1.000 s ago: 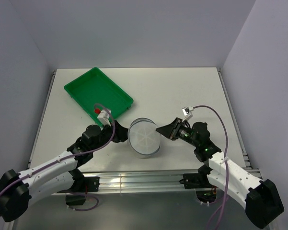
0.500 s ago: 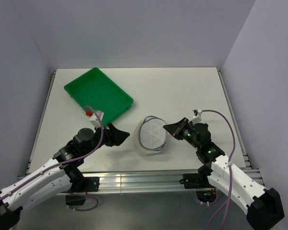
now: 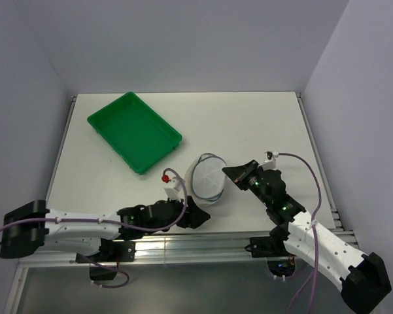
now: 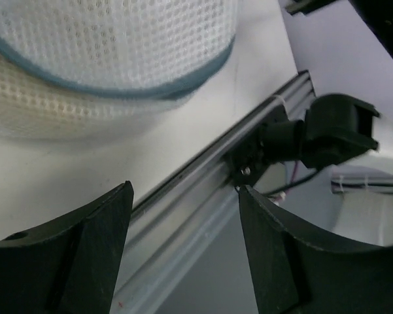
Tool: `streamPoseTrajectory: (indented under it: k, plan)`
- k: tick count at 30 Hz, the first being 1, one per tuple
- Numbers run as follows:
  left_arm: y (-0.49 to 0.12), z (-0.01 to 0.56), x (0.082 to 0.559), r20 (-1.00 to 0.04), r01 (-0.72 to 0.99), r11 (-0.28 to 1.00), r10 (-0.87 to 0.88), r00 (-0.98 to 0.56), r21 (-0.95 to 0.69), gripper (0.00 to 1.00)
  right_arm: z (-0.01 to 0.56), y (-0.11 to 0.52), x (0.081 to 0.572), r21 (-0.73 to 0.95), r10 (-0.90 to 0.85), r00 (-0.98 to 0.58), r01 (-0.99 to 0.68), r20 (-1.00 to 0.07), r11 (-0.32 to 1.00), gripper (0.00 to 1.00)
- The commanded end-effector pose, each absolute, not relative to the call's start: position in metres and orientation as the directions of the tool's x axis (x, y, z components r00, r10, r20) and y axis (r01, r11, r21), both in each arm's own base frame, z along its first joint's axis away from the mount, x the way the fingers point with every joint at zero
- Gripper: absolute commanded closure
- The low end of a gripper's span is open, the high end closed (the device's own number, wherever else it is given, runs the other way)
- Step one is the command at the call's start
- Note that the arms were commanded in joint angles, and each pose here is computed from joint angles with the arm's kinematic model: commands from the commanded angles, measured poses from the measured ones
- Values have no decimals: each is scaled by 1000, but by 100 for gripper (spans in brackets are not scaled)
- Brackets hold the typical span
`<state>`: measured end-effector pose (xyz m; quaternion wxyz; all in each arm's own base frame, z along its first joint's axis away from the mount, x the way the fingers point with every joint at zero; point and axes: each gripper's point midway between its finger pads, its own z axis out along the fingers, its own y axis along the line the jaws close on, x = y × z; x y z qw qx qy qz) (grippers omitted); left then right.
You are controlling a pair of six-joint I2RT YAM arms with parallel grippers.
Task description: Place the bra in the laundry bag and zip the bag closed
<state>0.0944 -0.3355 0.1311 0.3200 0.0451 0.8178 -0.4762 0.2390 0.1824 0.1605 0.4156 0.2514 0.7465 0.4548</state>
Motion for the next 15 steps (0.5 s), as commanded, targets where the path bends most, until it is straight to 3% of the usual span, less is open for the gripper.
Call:
streamPoseTrajectory:
  k: [1,2,5,15]
  plan:
    - [-373,194,117,-583,406,450,-387,-714,-796,30,181,182,243,909,790,-479,-44,-382,413,100]
    - [-373,177,120,-636,412,533,-351,-687,-739,34,177,182,241,905,785,-484,-36,-386,423,100]
    - [-377,173,127,-702,403,641,-315,-639,-654,33,171,179,238,902,782,-485,-32,-391,431,100]
    - [-407,167,127,-626,364,579,-350,-697,-729,32,165,183,229,911,772,-512,-54,-377,409,100]
